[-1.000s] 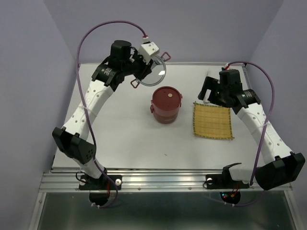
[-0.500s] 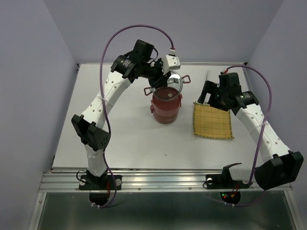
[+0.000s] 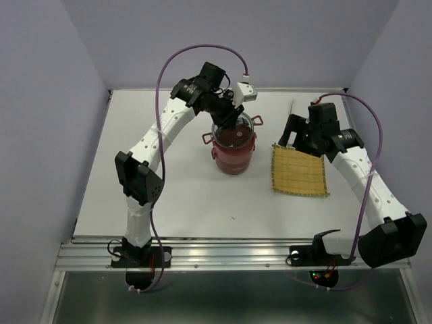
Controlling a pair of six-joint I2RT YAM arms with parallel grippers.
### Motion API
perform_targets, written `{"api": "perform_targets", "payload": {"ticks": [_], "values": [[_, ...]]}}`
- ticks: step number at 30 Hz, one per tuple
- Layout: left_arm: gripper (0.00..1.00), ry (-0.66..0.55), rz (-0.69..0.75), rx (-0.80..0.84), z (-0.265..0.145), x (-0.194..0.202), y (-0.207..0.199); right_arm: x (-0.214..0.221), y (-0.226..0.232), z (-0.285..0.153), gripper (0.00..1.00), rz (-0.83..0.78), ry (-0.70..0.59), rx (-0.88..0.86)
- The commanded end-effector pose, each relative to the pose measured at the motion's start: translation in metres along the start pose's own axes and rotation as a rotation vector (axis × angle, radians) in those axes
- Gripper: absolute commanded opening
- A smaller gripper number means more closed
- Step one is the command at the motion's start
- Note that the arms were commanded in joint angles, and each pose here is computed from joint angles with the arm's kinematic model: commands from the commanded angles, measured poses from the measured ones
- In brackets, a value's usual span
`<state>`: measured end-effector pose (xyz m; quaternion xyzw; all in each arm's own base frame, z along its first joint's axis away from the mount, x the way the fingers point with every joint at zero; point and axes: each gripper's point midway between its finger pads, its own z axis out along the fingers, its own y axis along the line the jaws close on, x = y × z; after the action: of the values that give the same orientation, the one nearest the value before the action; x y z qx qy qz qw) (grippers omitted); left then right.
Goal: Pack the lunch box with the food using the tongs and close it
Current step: Place the box lid in the packing box.
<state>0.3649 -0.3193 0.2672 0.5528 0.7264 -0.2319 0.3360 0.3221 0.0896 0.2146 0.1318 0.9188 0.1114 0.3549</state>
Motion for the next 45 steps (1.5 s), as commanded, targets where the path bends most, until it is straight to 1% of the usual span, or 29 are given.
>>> {"api": "perform_targets", "payload": {"ticks": [1,4,7,24,33,45], "values": [[0.0,-0.054,-0.034,-0.038,-0.01,-0.022,0.001,-0.015,0.0,-0.008,1.0,0.01,-0.078,-0.011],[0.0,-0.038,-0.076,-0.024,-0.004,-0.018,-0.001,-0.012,-0.002,-0.007,1.0,0.01,-0.07,-0.008],[0.0,-0.038,-0.081,-0.029,-0.003,-0.018,0.0,-0.01,-0.002,-0.006,1.0,0.008,-0.063,-0.011],[0.0,0.001,-0.082,0.005,0.015,-0.011,-0.009,-0.006,-0.003,-0.003,1.0,-0.002,-0.054,-0.012],[0.0,0.037,-0.081,0.013,0.027,-0.001,-0.008,-0.005,-0.004,-0.002,1.0,-0.005,-0.052,-0.009],[0.0,0.089,-0.092,-0.021,0.029,0.014,-0.003,-0.004,-0.005,0.0,1.0,-0.013,-0.051,-0.008]]}}
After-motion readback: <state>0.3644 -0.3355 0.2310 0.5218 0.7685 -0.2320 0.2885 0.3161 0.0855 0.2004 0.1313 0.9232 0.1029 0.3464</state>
